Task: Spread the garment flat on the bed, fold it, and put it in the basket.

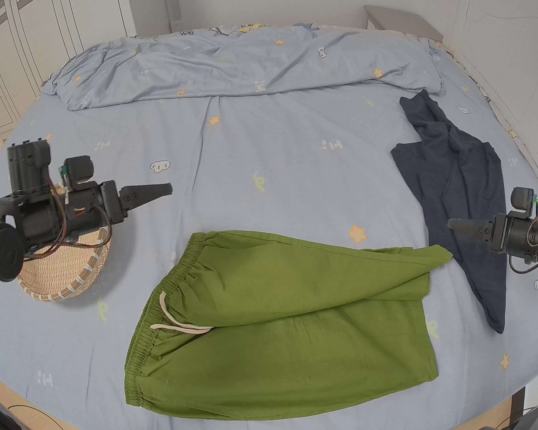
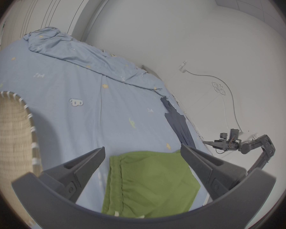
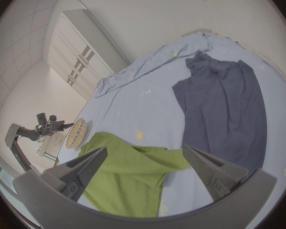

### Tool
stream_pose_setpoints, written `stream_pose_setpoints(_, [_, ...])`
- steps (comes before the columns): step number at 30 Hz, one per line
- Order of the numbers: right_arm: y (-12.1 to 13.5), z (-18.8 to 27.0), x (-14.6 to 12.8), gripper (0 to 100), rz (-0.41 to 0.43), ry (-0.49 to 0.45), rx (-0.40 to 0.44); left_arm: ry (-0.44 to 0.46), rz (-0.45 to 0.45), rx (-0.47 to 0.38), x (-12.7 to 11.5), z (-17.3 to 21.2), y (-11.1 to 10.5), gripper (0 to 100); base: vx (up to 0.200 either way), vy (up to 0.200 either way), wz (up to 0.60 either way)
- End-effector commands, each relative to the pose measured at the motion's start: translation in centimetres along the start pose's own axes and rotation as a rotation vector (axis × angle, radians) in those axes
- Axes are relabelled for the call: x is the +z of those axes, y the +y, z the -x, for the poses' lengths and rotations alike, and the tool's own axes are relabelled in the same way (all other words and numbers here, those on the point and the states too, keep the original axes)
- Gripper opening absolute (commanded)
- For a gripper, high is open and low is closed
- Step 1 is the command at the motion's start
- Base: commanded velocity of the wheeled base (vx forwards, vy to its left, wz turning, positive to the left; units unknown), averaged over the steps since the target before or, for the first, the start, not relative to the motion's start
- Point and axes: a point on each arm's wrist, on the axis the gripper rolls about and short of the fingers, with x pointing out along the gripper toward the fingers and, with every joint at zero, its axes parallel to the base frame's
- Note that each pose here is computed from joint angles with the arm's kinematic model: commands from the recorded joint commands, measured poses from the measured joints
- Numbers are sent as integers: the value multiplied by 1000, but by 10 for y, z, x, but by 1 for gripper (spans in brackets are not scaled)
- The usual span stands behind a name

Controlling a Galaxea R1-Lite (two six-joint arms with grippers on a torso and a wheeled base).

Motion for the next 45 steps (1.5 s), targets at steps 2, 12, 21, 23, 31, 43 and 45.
stream_pose_setpoints(2, [21,-7,2,100,30,25,8,109,72,21,-23,-73,41,100,0,0,0])
stream_pose_setpoints(12, [23,-9,1,100,32,28,9,152,102,34,-38,-87,55,100,0,0,0])
stream_pose_setpoints(21, [21,-11,-1,100,29,41,9,208,114,15,-56,-102,52,100,0,0,0])
stream_pose_setpoints(23, [22,-11,-1,100,30,40,9,214,113,15,-58,-105,51,100,0,0,0])
stream_pose_setpoints(31, [22,-11,-1,100,29,41,10,235,125,27,-69,-113,61,100,0,0,0])
stream_pose_setpoints(43, [24,-14,-3,100,30,53,20,241,123,22,-71,-113,58,0,0,0,0])
stream_pose_setpoints(45, [23,-17,-4,100,28,61,19,237,121,22,-69,-113,58,0,0,0,0])
